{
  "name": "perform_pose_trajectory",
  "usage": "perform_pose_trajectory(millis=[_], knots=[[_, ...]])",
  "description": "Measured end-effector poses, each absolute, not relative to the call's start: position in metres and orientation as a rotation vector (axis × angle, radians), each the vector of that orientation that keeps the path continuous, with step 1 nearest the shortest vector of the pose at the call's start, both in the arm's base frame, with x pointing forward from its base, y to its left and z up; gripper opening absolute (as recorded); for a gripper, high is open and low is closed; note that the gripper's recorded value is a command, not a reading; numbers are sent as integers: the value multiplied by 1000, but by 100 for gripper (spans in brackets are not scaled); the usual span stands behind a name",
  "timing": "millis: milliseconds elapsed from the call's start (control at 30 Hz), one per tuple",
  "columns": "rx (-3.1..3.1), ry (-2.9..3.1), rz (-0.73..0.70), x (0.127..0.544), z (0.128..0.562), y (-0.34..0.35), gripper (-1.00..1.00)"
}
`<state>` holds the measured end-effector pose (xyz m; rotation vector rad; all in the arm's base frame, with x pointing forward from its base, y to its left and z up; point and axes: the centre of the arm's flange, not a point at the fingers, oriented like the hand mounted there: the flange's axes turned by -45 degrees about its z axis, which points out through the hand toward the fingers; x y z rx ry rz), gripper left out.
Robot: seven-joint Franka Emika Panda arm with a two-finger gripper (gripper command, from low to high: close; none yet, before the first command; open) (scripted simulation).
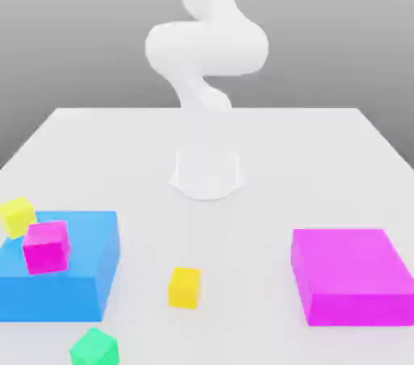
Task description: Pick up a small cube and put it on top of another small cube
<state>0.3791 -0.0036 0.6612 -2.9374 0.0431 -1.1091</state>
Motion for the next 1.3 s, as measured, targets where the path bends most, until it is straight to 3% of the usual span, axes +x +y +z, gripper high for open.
perform_pose_trajectory(millis=[133,300,467,667,900,933,1133,1300], knots=[[-3016,85,-892,423,562,-12,0],[-3084,138,-623,444,438,-23,0],[-3123,189,-354,429,321,-31,0],[-3132,250,-42,375,202,-37,0],[-3131,255,0,366,132,-37,0],[-3131,255,0,366,126,-37,-100],[-3131,255,0,365,123,-37,-100],[-3131,255,0,367,158,-37,-100]])
